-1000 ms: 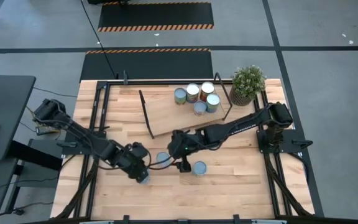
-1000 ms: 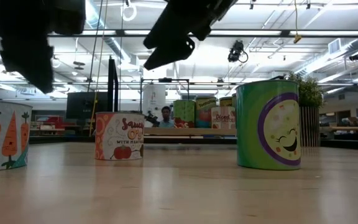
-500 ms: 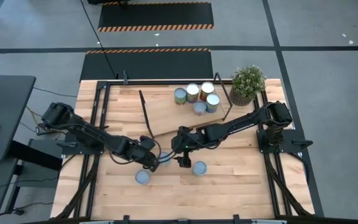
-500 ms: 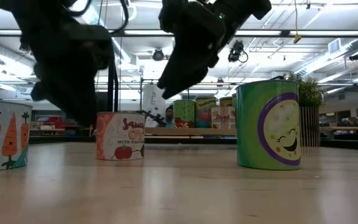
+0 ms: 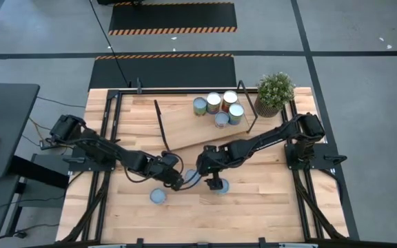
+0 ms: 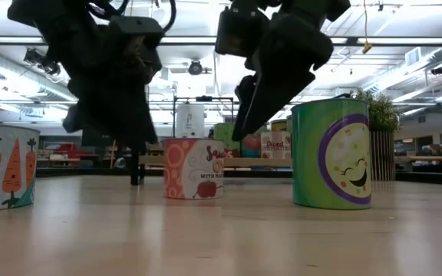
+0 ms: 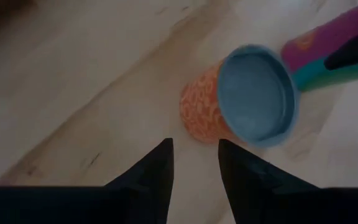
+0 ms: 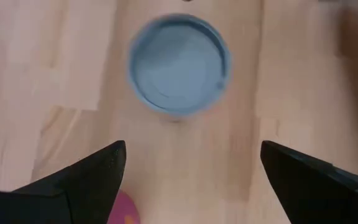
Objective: Pick and place cans onto a shelf
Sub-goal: Put the canned sausage on the shelf
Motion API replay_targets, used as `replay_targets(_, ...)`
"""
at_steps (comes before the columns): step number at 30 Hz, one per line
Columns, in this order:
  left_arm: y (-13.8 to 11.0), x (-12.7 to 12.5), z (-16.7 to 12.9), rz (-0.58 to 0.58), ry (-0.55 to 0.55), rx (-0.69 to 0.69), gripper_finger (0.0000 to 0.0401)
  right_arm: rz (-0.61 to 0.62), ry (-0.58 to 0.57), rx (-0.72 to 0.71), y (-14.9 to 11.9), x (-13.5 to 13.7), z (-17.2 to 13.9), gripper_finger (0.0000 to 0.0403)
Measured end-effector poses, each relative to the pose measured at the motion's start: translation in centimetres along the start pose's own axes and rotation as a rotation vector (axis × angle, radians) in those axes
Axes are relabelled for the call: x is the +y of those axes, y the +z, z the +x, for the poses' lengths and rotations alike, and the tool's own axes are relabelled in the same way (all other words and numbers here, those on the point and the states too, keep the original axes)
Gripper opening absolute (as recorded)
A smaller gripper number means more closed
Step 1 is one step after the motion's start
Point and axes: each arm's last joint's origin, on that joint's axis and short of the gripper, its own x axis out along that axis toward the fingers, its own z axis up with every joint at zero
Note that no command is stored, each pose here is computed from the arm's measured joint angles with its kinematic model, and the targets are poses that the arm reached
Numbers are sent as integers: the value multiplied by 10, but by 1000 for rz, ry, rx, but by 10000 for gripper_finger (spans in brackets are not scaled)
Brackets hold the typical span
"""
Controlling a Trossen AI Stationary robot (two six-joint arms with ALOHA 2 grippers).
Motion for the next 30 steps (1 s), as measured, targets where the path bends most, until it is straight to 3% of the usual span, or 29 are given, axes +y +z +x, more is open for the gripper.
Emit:
replay_targets(14,-4,-11,-66,40,-148,32,132,-47,-14,-77,8,6,1,397)
replay_targets(24,19,-4,-128,-27,-343,-78,132,-103,-27,-277,49,15,-27,399)
replay_targets(30,30,6,-159,-83,-422,-181,132,-132,-38,-239,46,15,10,399)
